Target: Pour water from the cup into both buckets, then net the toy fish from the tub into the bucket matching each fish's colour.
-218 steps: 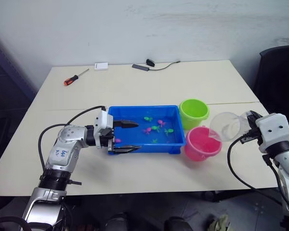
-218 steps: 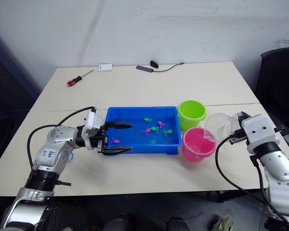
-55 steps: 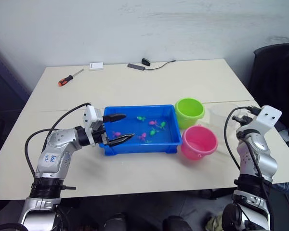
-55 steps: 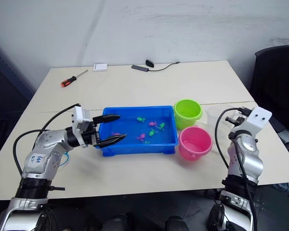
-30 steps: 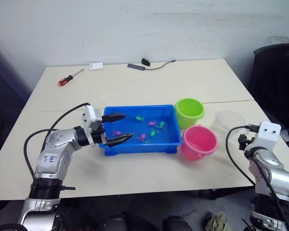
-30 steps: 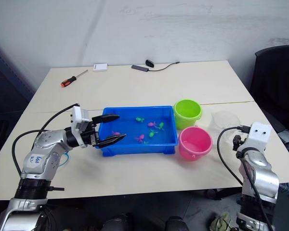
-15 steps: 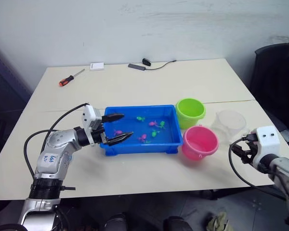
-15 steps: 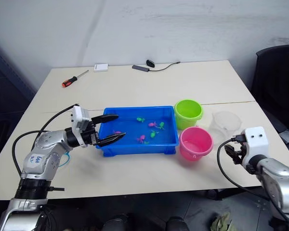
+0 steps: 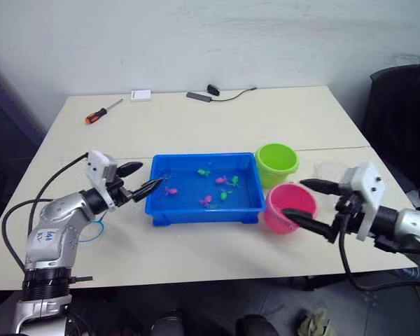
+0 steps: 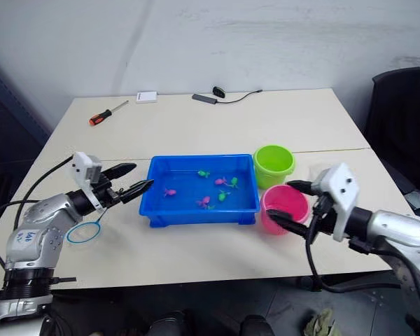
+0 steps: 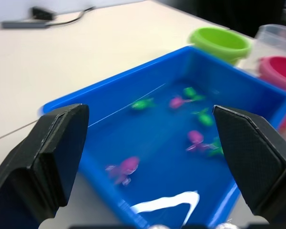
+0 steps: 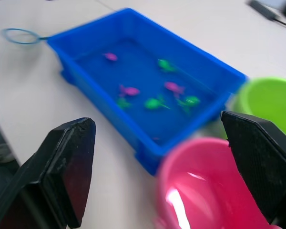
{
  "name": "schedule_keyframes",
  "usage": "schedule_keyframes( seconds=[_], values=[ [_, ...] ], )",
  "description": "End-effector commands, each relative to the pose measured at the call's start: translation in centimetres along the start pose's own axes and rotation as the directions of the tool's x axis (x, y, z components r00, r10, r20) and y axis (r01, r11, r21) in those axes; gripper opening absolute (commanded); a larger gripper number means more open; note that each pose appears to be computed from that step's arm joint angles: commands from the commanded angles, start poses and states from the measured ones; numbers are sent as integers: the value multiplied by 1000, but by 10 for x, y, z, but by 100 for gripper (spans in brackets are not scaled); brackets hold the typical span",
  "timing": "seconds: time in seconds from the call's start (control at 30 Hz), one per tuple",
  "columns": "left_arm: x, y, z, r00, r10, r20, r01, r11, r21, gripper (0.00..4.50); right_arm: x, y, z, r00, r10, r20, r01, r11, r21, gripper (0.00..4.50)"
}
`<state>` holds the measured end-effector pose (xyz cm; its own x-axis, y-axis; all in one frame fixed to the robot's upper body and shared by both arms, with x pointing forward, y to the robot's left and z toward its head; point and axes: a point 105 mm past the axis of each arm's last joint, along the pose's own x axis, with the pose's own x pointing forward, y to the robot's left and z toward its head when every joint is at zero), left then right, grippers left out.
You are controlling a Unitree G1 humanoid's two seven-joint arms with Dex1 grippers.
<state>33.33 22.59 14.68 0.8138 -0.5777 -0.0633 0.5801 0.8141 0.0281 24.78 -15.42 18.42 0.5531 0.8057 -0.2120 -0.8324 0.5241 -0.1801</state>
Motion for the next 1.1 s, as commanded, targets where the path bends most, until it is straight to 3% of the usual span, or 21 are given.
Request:
schedule_keyframes(
  seconds=[0.03, 0.27, 1.1],
  values=[
    [-16, 22, 1, 993, 118, -4, -118, 992, 38, 450, 10, 15, 7, 994, 98, 45, -95, 994, -52, 444],
    [-37, 56, -29, 950, 293, -105, -285, 955, 85, 450, 24, 31, 5, 978, 198, 69, -193, 978, -80, 444],
    [-46, 79, -111, 876, 286, -387, -278, 957, 78, 450, 36, 42, 12, 965, 227, 131, -207, 967, -148, 444]
  ],
)
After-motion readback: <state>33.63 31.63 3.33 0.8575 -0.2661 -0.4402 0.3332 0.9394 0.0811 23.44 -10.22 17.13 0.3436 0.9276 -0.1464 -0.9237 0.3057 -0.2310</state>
